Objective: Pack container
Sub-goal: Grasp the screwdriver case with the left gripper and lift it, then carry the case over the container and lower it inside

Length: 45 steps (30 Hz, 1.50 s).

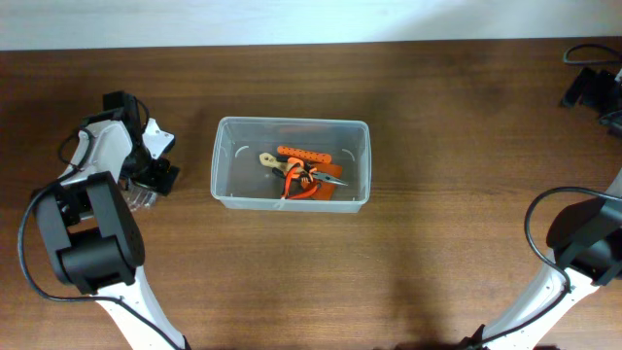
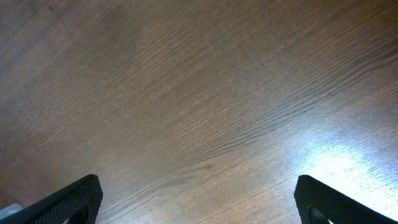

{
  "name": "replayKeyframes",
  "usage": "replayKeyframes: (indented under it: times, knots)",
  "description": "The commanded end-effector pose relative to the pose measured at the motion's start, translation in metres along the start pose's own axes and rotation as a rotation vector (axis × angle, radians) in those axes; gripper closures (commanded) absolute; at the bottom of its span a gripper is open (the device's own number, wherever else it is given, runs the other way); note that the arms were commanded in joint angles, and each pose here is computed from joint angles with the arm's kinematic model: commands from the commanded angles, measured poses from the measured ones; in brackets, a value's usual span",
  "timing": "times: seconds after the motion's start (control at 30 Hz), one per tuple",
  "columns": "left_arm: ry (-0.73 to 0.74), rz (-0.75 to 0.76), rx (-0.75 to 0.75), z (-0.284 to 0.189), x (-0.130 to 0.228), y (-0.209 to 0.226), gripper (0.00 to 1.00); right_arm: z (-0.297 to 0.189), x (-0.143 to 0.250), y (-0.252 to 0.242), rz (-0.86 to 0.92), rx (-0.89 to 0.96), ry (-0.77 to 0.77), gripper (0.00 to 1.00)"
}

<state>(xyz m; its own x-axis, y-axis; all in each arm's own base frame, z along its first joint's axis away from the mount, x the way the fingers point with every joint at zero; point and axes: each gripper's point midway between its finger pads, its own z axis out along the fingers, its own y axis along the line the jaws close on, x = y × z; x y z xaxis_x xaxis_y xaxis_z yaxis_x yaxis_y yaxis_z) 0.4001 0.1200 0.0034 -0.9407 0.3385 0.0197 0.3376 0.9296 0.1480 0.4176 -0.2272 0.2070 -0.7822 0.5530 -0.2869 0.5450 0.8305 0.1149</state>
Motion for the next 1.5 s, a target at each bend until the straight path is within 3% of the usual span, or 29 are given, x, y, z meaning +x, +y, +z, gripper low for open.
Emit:
replayKeyframes:
  times: [0.0, 0.17, 0.5, 0.9, 1.13, 1.47]
  knots:
    - [0.042, 0.015, 0.014, 0.021, 0.005, -0.003, 0.26, 0.000, 0.001, 0.002, 0.006, -0.006, 0.001, 0.01]
    - [0.042, 0.015, 0.014, 0.021, 0.005, -0.003, 0.34, 0.000, 0.001, 0.002, 0.006, -0.006, 0.002, 0.01]
    - [0.029, -0.047, -0.066, 0.000, -0.006, 0.020, 0.34, 0.000, 0.001, 0.002, 0.006, -0.006, 0.002, 0.01]
    - [-0.183, -0.101, -0.123, -0.113, -0.063, 0.058, 0.41, 0.000, 0.001, 0.002, 0.006, -0.006, 0.002, 0.01]
    - [-0.346, -0.030, -0.046, -0.178, -0.100, 0.026, 0.41, 0.000, 0.001, 0.002, 0.006, -0.006, 0.002, 0.01]
    - [-0.361, 0.190, 0.004, -0.214, -0.130, -0.078, 0.41, 0.000, 0.001, 0.002, 0.006, -0.006, 0.002, 0.01]
